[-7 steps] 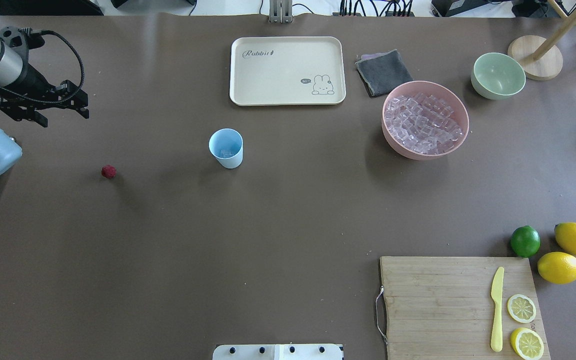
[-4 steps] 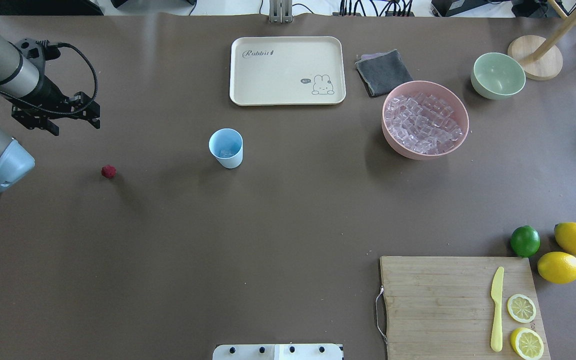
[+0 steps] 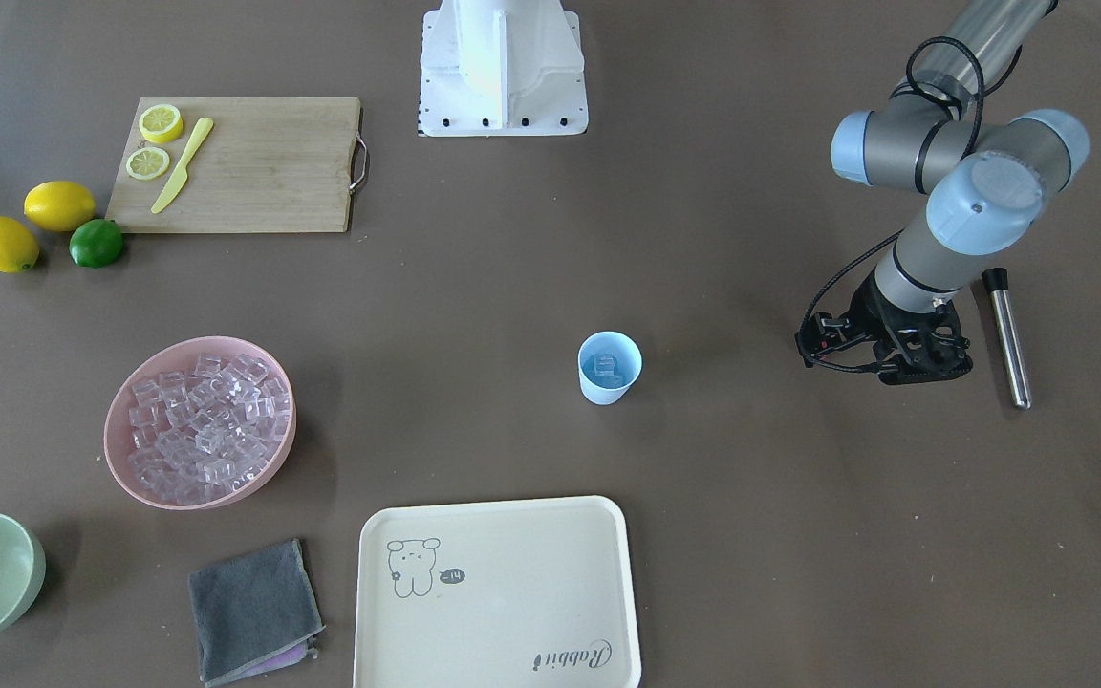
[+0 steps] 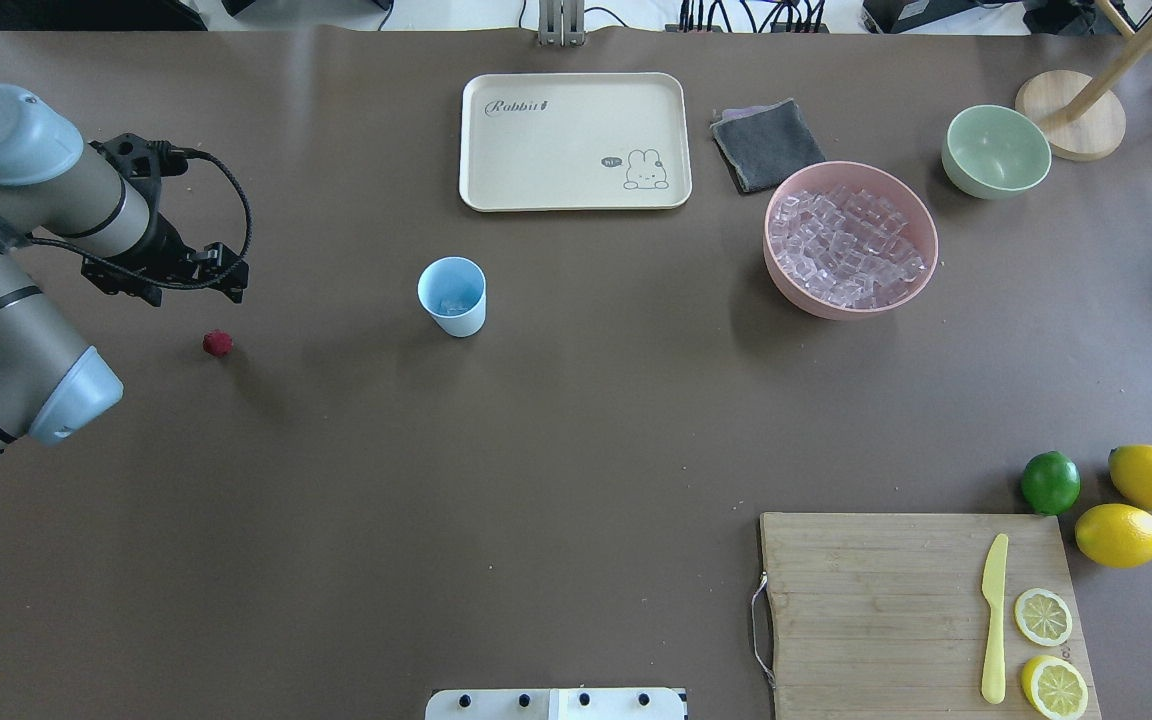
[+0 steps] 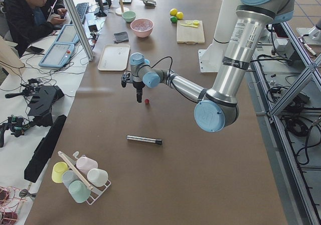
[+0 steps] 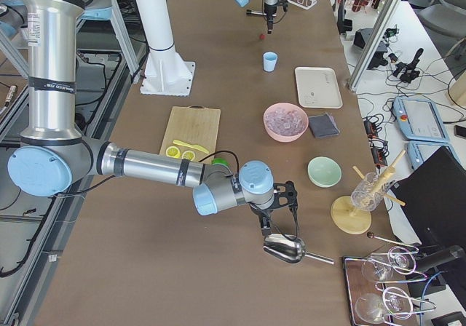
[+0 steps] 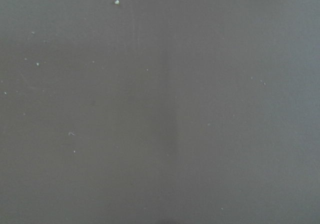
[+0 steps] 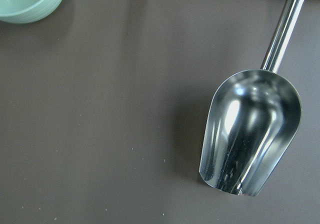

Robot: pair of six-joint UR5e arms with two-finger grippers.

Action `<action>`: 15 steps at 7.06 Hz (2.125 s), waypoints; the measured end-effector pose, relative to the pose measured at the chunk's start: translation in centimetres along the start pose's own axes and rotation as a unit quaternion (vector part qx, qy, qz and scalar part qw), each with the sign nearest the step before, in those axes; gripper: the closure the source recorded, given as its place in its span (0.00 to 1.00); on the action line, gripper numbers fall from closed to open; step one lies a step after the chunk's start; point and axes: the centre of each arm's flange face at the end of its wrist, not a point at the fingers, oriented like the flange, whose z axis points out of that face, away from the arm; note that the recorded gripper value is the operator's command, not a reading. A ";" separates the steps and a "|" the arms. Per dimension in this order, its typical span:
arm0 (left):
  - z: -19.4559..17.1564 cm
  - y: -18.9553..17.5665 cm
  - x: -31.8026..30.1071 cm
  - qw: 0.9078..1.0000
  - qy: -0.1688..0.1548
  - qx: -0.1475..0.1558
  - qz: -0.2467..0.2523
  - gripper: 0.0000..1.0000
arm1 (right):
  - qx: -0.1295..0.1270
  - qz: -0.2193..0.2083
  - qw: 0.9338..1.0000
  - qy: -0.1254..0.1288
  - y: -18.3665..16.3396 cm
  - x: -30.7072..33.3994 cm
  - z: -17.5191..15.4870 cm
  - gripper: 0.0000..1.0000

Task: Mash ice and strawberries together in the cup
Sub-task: 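Lower the left gripper onto the red strawberry and grasp it, then carry the strawberry with the left gripper over the cup and release it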

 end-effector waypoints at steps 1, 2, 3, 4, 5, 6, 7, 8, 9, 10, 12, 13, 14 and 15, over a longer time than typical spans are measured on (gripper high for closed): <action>0.7 0.6 0.2 1.000 -0.001 0.001 0.006 0.01 | -0.001 0.001 1.000 0.001 0.2 0.2 -0.1 0.00; 1.3 1.0 0.0 1.000 -0.003 -0.001 0.008 0.08 | 0.000 0.002 1.000 0.001 0.2 0.3 -0.3 0.00; 1.7 1.4 -0.2 1.000 -0.006 -0.003 0.008 0.14 | 0.002 0.003 1.000 0.002 0.2 0.5 -0.5 0.00; 2.1 1.7 0.0 1.000 -0.006 -0.002 0.006 0.45 | 0.005 0.005 1.000 0.004 0.2 0.7 -0.8 0.00; 2.5 2.1 0.6 1.000 -0.005 0.003 0.000 0.75 | 0.008 0.006 1.000 0.005 0.0 0.8 -1.0 0.00; 3.0 2.7 1.1 1.000 -0.003 0.005 -0.004 0.80 | 0.010 0.006 1.000 0.006 -0.2 0.8 -1.2 0.00; 3.3 3.0 1.3 1.000 -0.003 0.005 -0.002 0.85 | 0.012 0.007 1.000 0.007 -0.3 0.9 -1.4 0.00; 3.5 3.1 1.4 1.000 -0.003 0.005 0.002 1.00 | 0.014 0.007 1.000 0.008 -0.4 1.0 -1.5 0.00; 3.5 3.1 1.4 1.000 -0.003 0.005 0.008 1.00 | 0.015 0.008 1.000 0.008 -0.4 1.1 -1.7 0.00; 3.3 3.0 1.6 1.000 -0.001 0.006 0.011 1.00 | 0.016 0.009 1.000 0.008 -0.5 1.1 -1.7 0.00; 0.7 2.1 3.8 0.999 0.018 0.022 0.017 1.00 | 0.019 0.010 1.000 0.010 -0.4 1.3 -2.0 0.00; -1.4 0.9 6.9 0.999 0.028 0.031 0.014 1.00 | 0.019 0.011 1.000 0.010 -0.3 1.4 -2.1 0.00; -4.1 -0.4 11.5 0.999 0.036 0.036 0.000 1.00 | 0.019 0.011 1.000 0.010 -0.2 1.4 -2.1 0.00; -6.8 -1.2 15.6 0.998 0.045 0.039 -0.018 1.00 | 0.019 0.011 1.000 0.010 -0.2 1.4 -2.1 0.00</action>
